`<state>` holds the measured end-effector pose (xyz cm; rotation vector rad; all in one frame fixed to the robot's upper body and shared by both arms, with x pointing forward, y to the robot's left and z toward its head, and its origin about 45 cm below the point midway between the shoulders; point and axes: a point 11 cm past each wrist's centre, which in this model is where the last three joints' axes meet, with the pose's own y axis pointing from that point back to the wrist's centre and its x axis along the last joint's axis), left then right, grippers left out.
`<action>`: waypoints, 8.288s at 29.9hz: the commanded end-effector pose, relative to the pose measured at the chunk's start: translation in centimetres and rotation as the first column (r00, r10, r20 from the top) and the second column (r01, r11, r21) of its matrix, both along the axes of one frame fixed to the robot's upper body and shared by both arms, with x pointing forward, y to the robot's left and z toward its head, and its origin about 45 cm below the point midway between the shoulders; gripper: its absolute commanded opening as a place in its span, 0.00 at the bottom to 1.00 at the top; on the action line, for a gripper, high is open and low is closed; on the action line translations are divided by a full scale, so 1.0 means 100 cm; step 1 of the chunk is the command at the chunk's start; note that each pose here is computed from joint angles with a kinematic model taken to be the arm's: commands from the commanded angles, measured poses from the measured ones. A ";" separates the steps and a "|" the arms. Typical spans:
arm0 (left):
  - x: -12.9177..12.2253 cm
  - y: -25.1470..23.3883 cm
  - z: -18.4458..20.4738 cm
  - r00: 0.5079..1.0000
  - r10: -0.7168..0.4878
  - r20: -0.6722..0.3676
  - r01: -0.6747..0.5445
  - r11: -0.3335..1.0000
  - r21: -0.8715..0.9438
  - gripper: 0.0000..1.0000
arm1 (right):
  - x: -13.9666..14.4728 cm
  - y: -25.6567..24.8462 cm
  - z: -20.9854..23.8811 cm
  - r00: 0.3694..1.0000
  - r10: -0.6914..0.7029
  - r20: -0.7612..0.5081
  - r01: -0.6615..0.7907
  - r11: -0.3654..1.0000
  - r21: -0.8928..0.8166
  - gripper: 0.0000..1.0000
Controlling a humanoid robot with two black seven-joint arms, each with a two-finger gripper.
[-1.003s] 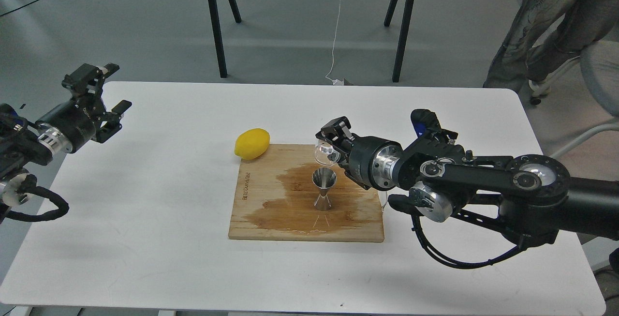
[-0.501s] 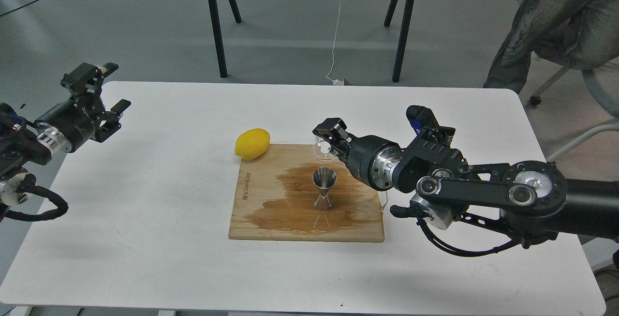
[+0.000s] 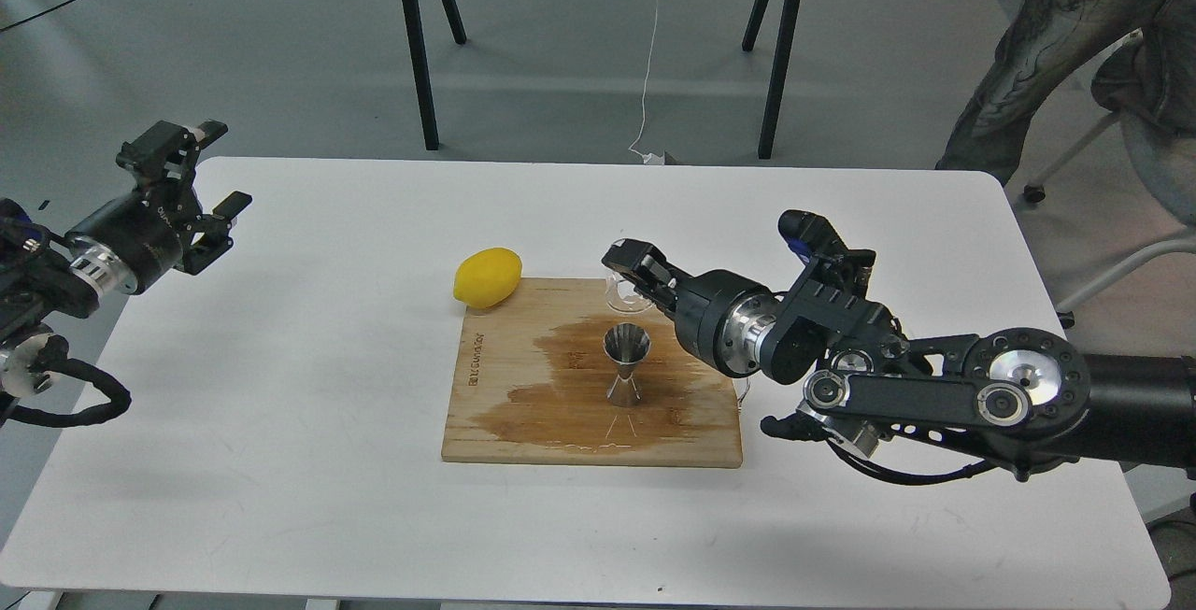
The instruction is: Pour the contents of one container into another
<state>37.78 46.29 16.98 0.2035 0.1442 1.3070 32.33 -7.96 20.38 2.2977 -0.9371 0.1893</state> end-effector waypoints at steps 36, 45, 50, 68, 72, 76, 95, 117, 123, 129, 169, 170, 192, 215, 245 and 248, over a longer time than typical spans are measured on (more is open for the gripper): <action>-0.001 0.005 0.002 1.000 0.005 0.001 -0.005 1.000 0.009 0.97 | -0.007 0.003 0.001 0.965 0.167 0.203 -0.161 0.986 -0.047 0.24; -0.001 0.005 0.003 1.000 0.006 0.001 -0.006 1.000 0.010 0.97 | -0.011 0.001 -0.004 0.955 0.200 0.219 -0.187 0.979 -0.078 0.24; -0.001 0.005 0.003 1.000 0.005 0.000 -0.005 1.000 0.011 0.97 | -0.011 0.001 -0.005 0.951 0.210 0.226 -0.195 0.977 -0.085 0.24; -0.001 0.004 0.002 1.000 0.003 -0.001 -0.003 1.000 0.011 0.97 | 0.026 0.002 0.039 0.988 -0.146 -0.053 0.155 0.944 0.292 0.24; -0.002 0.005 0.002 1.000 0.004 -0.002 -0.004 1.000 0.013 0.97 | 0.070 -0.033 0.068 0.835 -0.346 -0.428 0.542 0.652 0.530 0.24; -0.002 0.005 0.002 1.000 0.004 -0.002 -0.004 1.000 0.013 0.97 | 0.104 -0.094 0.076 0.622 -0.346 -0.702 0.783 0.271 0.560 0.24; -0.001 0.003 0.001 1.000 -0.001 -0.003 0.001 1.000 0.012 0.97 | 0.058 -0.246 -0.061 0.080 -0.144 -0.986 0.911 -0.390 0.131 0.24; -0.006 0.006 -0.004 1.000 0.004 -0.016 -0.004 1.000 0.014 0.97 | 0.030 -0.266 -0.117 -0.088 -0.157 -0.984 0.889 -0.458 -0.007 0.25; -0.006 0.005 -0.004 1.000 0.003 -0.016 -0.003 1.000 0.013 0.97 | 0.027 -0.264 -0.122 -0.101 -0.153 -0.983 0.888 -0.459 -0.020 0.29; -0.006 0.006 -0.003 1.000 0.007 -0.014 -0.007 1.000 0.014 0.97 | 0.024 -0.261 -0.129 -0.118 -0.149 -0.982 0.887 -0.461 -0.037 0.36; -0.006 0.006 -0.003 1.000 0.005 -0.014 -0.005 1.000 0.013 0.97 | 0.025 -0.248 -0.130 -0.113 -0.185 -0.976 0.911 -0.411 -0.028 0.15; -0.006 0.006 -0.003 1.000 0.005 -0.014 -0.005 1.000 0.013 0.97 | 0.025 -0.248 -0.129 -0.112 -0.186 -0.976 0.912 -0.410 -0.027 0.12; -0.007 0.008 -0.002 1.000 0.008 -0.015 -0.008 1.000 0.017 0.98 | 0.026 -0.252 -0.128 -0.110 -0.184 -0.977 0.906 -0.423 -0.022 0.85; -0.007 0.007 -0.003 1.000 0.008 -0.015 -0.007 1.000 0.015 0.98 | 0.026 -0.253 -0.127 -0.109 -0.179 -0.978 0.903 -0.429 -0.022 0.98; -0.007 0.007 -0.003 1.000 0.008 -0.015 -0.007 1.000 0.015 0.98 | 0.026 -0.246 -0.122 -0.084 -0.197 -0.977 0.921 -0.390 0.000 0.01; -0.007 0.007 -0.003 1.000 0.008 -0.015 -0.007 1.000 0.015 0.98 | 0.026 -0.247 -0.122 -0.082 -0.211 -0.974 0.923 -0.385 0.005 0.01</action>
